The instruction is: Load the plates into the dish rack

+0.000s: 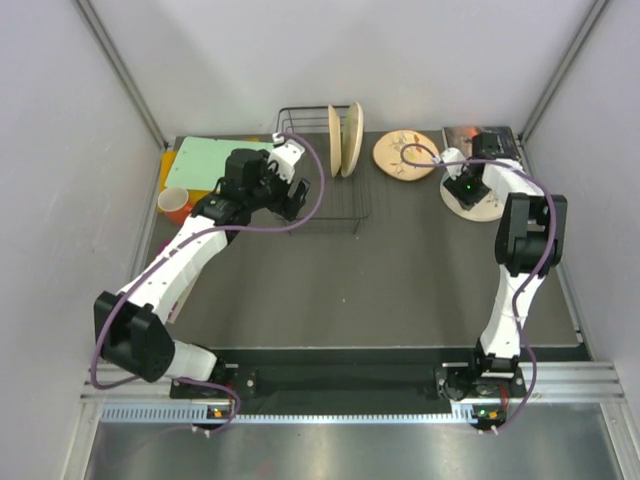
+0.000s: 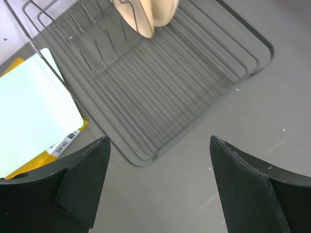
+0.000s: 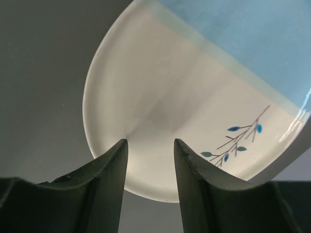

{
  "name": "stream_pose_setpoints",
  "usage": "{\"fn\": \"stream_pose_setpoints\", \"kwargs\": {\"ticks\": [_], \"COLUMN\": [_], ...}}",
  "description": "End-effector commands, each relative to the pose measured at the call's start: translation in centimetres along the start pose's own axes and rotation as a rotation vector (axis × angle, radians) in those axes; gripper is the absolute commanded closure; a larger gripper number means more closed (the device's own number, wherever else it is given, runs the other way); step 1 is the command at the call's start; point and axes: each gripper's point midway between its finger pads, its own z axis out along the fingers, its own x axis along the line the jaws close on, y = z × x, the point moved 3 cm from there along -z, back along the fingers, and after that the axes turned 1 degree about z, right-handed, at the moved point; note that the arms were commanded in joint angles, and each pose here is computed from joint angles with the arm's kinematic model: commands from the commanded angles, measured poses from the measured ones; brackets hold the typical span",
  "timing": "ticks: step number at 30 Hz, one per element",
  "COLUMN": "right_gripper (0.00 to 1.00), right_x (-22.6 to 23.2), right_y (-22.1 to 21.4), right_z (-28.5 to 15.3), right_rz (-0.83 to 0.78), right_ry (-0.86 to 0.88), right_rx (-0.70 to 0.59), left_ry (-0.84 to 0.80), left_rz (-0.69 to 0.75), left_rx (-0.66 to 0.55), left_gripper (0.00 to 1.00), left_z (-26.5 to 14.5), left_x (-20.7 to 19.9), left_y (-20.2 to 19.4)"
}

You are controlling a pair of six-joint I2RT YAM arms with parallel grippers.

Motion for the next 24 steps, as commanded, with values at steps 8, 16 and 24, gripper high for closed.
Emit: {"fn": "stream_pose_setpoints", "kwargs": {"ticks": [8,16,24], "right_gripper": [0.47,0.0,0.0], "right_x": [11.1,18.5,24.0], "right_y": [-4.2,-5.2,-3.6], "right_z": [0.5,-3.0,-6.9], "right_rz": [-0.376,-0.501,-0.714], "right_ry": [0.329,0.589,0.672], "right_rx": [0.087,0.115,0.049], "left_ry": [0.171,0.349,0.436], "left_rz": [-0.011,-0.152,-0.205], "left_rx": [0.027,0.061,0.069], "left_gripper": [0.07,0.01,0.01], "left_z": [1.6,0.5,-2.6], "left_x": [3.2,6.1,8.3], "left_y": [0.9,-1.3,-3.4]}}
